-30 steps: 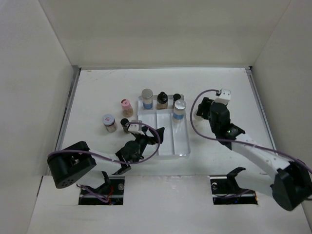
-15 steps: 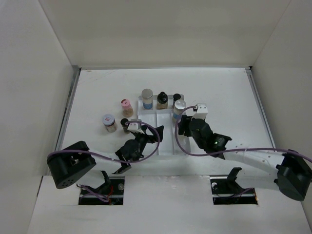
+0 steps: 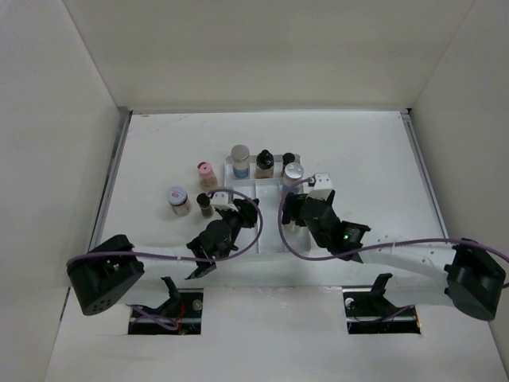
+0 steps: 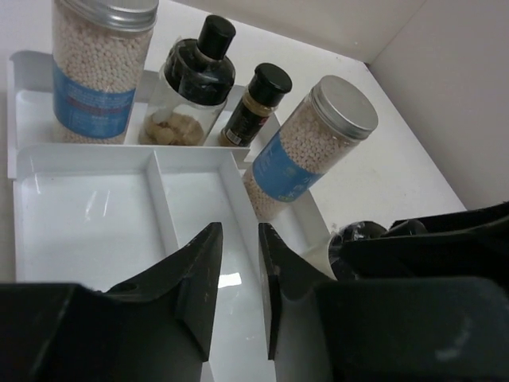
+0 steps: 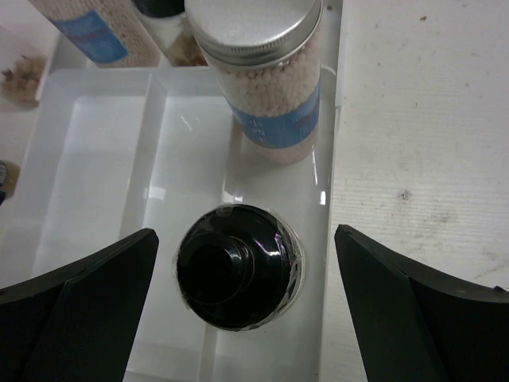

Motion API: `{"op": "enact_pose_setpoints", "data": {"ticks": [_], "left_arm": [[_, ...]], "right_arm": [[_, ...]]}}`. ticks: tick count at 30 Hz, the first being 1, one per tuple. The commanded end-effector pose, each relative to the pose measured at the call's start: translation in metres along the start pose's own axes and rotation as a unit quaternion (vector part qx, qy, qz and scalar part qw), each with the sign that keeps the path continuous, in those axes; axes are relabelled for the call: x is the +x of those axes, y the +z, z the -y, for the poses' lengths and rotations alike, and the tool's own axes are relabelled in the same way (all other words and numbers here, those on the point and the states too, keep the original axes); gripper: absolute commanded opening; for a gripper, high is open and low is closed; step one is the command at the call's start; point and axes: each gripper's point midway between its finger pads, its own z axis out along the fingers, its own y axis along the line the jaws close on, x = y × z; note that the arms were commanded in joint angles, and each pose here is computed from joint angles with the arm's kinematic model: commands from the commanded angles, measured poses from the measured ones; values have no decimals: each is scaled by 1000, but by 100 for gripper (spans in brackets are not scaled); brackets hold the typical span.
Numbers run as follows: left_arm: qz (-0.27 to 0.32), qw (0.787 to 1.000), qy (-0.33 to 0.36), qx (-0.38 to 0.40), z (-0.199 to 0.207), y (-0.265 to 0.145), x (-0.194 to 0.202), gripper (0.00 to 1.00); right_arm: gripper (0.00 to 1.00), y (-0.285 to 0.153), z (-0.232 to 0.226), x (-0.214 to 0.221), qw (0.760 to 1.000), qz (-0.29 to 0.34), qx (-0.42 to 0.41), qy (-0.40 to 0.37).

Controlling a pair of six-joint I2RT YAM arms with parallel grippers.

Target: Organize the condiment bottles

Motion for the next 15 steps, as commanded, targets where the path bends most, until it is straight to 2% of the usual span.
{"op": "enact_pose_setpoints", "data": {"ticks": [1, 4, 8, 9, 10, 11, 12, 13, 15], "left_arm": [[18, 1000, -12, -5, 10, 6, -25, 27], [27, 999, -4, -44, 2, 5, -40, 42], [42, 993, 14, -112, -17, 2, -69, 69], [46, 991, 18, -126, -23, 0, -78, 74], [48, 989, 21, -141, -29, 0, -86, 76], [50, 986, 26, -159, -38, -2, -95, 78], [50, 984, 28, -170, -44, -3, -101, 79], [51, 981, 31, -187, -54, -4, -110, 80], [51, 976, 36, -209, -67, -7, -122, 80]], "right_arm": [[100, -19, -8, -52, 996, 68, -28, 42], [100, -28, 19, -86, 993, 105, -15, 60], [100, -25, 57, -122, 986, 138, 15, 92], [95, -22, 61, -127, 986, 139, 14, 95], [81, -19, 64, -131, 985, 140, 13, 98], [62, -15, 69, -137, 984, 145, 18, 104], [50, -11, 74, -141, 983, 148, 23, 107], [41, -7, 78, -144, 982, 151, 28, 112], [36, -2, 84, -145, 979, 159, 36, 121]]}}
